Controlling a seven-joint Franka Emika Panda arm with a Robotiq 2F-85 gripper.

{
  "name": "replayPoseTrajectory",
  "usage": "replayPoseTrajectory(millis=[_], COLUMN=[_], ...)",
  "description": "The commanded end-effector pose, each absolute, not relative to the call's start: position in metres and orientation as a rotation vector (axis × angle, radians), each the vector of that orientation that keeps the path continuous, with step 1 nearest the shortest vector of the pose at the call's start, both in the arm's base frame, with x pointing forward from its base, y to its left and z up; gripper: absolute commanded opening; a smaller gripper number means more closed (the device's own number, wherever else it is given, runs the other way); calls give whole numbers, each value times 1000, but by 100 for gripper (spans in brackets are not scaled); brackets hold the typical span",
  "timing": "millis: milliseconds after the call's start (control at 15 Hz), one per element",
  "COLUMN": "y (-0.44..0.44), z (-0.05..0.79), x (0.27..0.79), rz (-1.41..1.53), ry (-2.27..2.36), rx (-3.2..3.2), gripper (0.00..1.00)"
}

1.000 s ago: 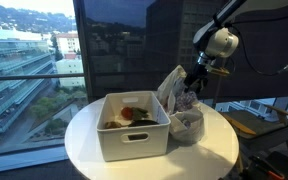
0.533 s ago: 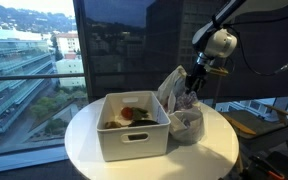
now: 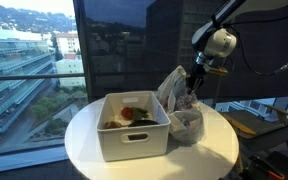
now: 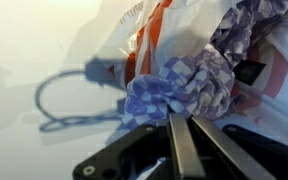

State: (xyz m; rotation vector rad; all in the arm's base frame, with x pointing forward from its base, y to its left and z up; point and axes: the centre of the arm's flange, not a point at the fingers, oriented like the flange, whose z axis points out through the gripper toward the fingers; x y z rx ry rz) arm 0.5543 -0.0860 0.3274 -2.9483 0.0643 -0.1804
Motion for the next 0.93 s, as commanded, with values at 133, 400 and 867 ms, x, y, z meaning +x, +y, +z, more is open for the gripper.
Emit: replayPoseTrajectory(millis=[133,400,867], y=[-60,-47,3], z=[365,381,372], x=[534,525,507], rz=[-265,-293,24], ry=[-15,-71,-414], rx=[-2972,-2988,-2827], gripper=[12,9,7])
